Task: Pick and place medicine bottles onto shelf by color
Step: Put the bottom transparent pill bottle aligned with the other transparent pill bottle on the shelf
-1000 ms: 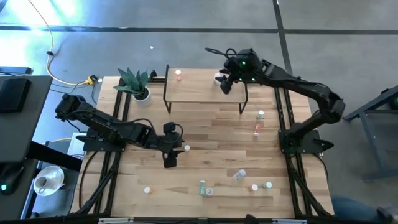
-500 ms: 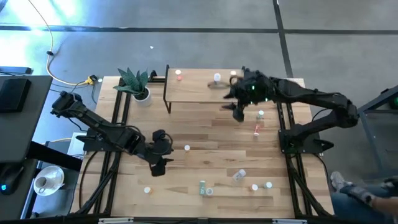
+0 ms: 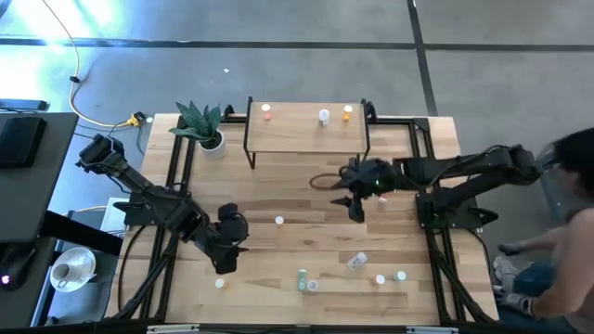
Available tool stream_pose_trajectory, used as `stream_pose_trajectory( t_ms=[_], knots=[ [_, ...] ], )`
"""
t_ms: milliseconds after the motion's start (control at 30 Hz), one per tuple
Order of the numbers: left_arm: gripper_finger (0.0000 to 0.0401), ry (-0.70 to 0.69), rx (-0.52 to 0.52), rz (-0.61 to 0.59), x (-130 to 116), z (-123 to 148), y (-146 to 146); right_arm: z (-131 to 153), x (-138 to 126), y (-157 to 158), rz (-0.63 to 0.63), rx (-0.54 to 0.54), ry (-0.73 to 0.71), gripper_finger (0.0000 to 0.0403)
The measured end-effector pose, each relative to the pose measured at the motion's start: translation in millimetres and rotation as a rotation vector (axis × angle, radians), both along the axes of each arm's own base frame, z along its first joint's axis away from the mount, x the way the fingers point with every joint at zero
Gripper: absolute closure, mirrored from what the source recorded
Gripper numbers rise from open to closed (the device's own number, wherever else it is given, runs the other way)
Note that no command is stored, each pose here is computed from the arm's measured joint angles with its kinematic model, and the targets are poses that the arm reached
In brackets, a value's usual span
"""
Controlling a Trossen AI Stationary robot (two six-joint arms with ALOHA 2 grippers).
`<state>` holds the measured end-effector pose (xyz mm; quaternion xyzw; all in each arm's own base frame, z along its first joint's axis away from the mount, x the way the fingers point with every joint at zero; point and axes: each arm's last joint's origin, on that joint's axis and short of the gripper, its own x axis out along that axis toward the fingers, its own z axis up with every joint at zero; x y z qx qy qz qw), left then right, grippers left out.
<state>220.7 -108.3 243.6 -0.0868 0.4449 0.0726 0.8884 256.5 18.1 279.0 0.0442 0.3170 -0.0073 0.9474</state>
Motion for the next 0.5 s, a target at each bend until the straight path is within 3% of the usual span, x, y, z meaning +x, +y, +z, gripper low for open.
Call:
stream_pose_trajectory(
  t_ms=[233,367,500],
  knots=[
    [0.0215,-0.005,-0.001,-0.008,-2.8,0.1,-5.3,-16.1,-8.6,33.4,-0.054,-0.014,0.025,0.0213],
    [0.0215,-0.036,0.06,0.012,-0.6,0.3,-3.6,-16.5,-14.8,51.5,-0.112,-0.059,0.008,0.0213],
    [0.0215,-0.088,0.122,0.0,2.8,2.9,-3.1,-15.8,-19.4,65.4,-0.089,-0.084,-0.01,0.0213]
  ],
)
